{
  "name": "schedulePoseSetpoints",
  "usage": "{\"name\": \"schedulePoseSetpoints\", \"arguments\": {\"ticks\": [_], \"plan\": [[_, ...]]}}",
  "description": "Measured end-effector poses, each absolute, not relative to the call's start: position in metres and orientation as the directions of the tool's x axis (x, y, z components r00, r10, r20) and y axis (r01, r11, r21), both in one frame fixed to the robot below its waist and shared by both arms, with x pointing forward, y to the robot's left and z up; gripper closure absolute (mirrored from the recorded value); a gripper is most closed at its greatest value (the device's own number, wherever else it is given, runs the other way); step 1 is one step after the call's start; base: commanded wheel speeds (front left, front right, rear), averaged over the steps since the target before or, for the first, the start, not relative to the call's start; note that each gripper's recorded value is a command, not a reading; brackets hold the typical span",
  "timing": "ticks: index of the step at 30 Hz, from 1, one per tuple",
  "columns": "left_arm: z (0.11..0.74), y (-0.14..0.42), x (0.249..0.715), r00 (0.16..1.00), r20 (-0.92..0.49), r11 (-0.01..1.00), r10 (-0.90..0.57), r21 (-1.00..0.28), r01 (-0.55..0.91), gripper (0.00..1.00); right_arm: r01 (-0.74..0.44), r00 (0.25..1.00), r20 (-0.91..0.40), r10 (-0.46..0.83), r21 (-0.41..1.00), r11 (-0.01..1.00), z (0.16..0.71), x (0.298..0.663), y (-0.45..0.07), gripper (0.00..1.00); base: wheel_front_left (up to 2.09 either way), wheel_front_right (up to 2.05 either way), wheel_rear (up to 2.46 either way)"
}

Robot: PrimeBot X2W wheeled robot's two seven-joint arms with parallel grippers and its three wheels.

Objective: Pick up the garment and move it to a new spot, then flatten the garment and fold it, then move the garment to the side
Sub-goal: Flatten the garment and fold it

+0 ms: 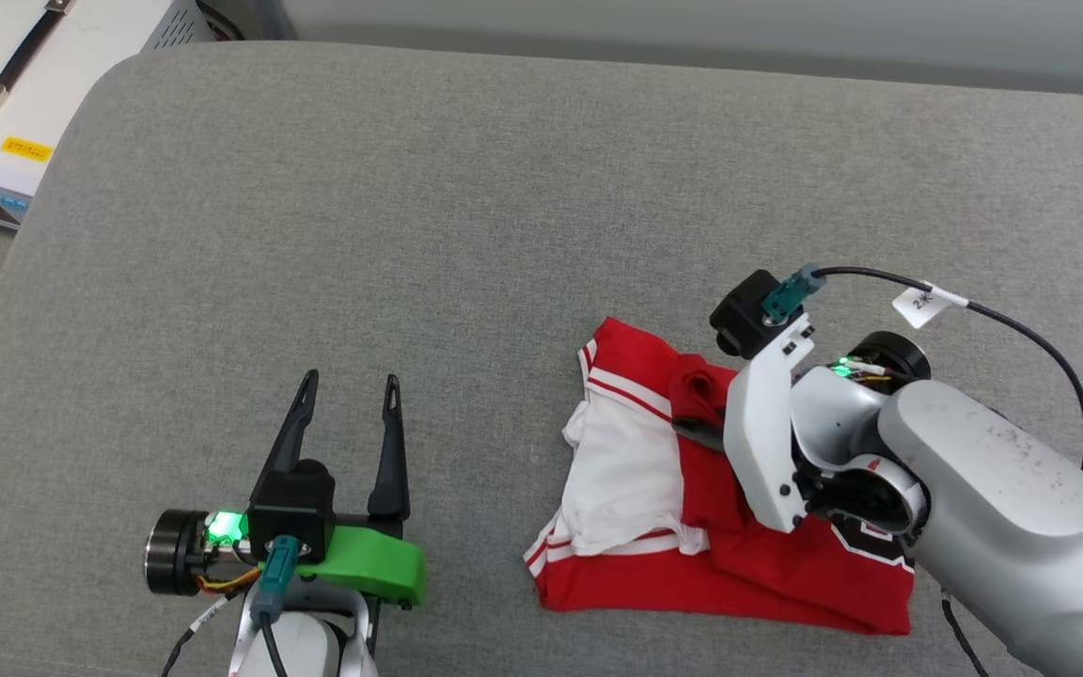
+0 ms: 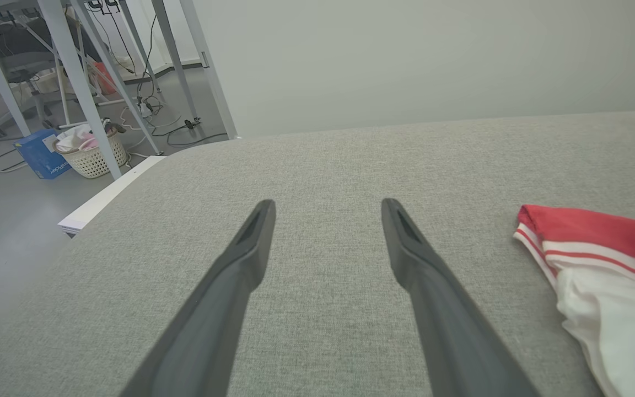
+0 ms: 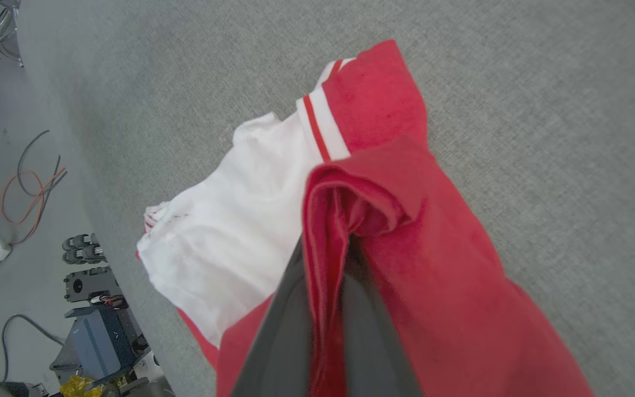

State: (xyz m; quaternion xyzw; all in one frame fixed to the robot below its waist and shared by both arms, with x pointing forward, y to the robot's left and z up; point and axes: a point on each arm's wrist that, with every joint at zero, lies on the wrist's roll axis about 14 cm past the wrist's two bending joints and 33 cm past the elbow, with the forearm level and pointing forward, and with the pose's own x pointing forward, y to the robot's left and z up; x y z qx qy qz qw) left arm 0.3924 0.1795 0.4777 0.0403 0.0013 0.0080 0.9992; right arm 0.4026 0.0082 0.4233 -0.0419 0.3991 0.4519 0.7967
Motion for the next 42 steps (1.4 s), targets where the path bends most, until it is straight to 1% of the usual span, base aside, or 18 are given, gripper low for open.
{"name": "schedulePoseSetpoints", "arguments": {"ticks": [3,6,7,8,9,11,12,18,19,23,28,31,33,35,37,42], "plan": [[0.476,0.18,0.394,1.0,-0.008,0.997,0.017,0.08,-0.016,0.0,-0.758,0.246,-0.711,0.659,0.284,0.588,0.403,0.398,0.009,1.0,0.0,0.0,0.0],[0.474,0.181,0.394,1.0,-0.014,0.996,0.021,0.083,-0.02,0.0,-0.748,0.234,-0.727,0.645,0.289,0.597,0.388,0.394,0.007,1.0,0.0,0.0,0.0],[0.474,0.181,0.394,1.0,-0.014,0.996,0.022,0.083,-0.021,0.0,-0.749,0.237,-0.725,0.647,0.288,0.597,0.387,0.394,0.007,0.87,0.0,0.0,0.0],[0.474,0.182,0.394,1.0,-0.014,0.996,0.024,0.083,-0.022,0.0,-0.749,0.242,-0.719,0.652,0.288,0.596,0.387,0.394,0.008,0.72,0.0,0.0,0.0],[0.474,0.182,0.393,1.0,-0.012,0.996,0.025,0.083,-0.024,0.0,-0.752,0.26,-0.705,0.66,0.281,0.597,0.389,0.396,0.008,0.01,0.0,0.0,0.0],[0.476,0.183,0.393,1.0,-0.007,0.996,0.026,0.084,-0.025,0.0,-0.753,0.298,-0.67,0.679,0.273,0.599,0.395,0.399,0.009,0.0,0.0,0.0,0.0],[0.48,0.182,0.393,1.0,0.003,0.996,0.024,0.083,-0.024,0.0,-0.758,0.36,-0.606,0.709,0.252,0.601,0.411,0.405,0.007,0.0,0.0,0.0,0.0],[0.49,0.177,0.389,0.999,0.033,0.997,0.003,0.082,-0.006,0.0,-0.731,0.559,-0.393,0.73,0.184,0.658,0.47,0.435,-0.017,0.0,0.0,0.0,0.0],[0.494,0.173,0.388,0.999,0.045,0.996,-0.012,0.084,0.008,0.0,-0.689,0.67,-0.265,0.694,0.125,0.714,0.501,0.451,-0.043,0.0,0.0,0.0,0.0],[0.5,0.17,0.387,0.998,0.063,0.996,-0.028,0.088,0.023,0.0,-0.587,0.805,-0.072,0.589,0.047,0.808,0.537,0.466,-0.088,0.0,0.0,0.0,0.0],[0.504,0.16,0.385,0.996,0.074,0.996,-0.058,0.079,0.052,0.0,-0.446,0.891,0.087,0.445,-0.004,0.895,0.562,0.465,-0.136,0.0,0.0,0.0,0.0],[0.506,0.154,0.383,0.994,0.083,0.995,-0.075,0.076,0.068,0.0,-0.364,0.917,0.143,0.371,-0.076,0.928,0.573,0.458,-0.162,0.0,0.0,0.0,0.0],[0.51,0.151,0.383,0.992,0.093,0.994,-0.084,0.075,0.077,0.0,-0.293,0.936,0.184,0.299,-0.061,0.954,0.578,0.451,-0.179,0.0,0.0,0.0,0.0],[0.512,0.149,0.383,0.991,0.1,0.994,-0.09,0.074,0.083,0.0,-0.244,0.945,0.203,0.255,-0.08,0.967,0.579,0.442,-0.189,0.0,0.0,0.0,0.0],[0.515,0.146,0.382,0.989,0.108,0.993,-0.098,0.072,0.091,0.0,-0.199,0.951,0.231,0.207,-0.059,0.978,0.58,0.431,-0.194,0.0,0.0,0.0,0.0],[0.518,0.145,0.378,0.988,0.119,0.993,-0.103,0.068,0.095,0.0,-0.136,0.944,0.301,0.139,-0.031,0.99,0.59,0.406,-0.195,0.0,0.0,0.0,0.0]]}}
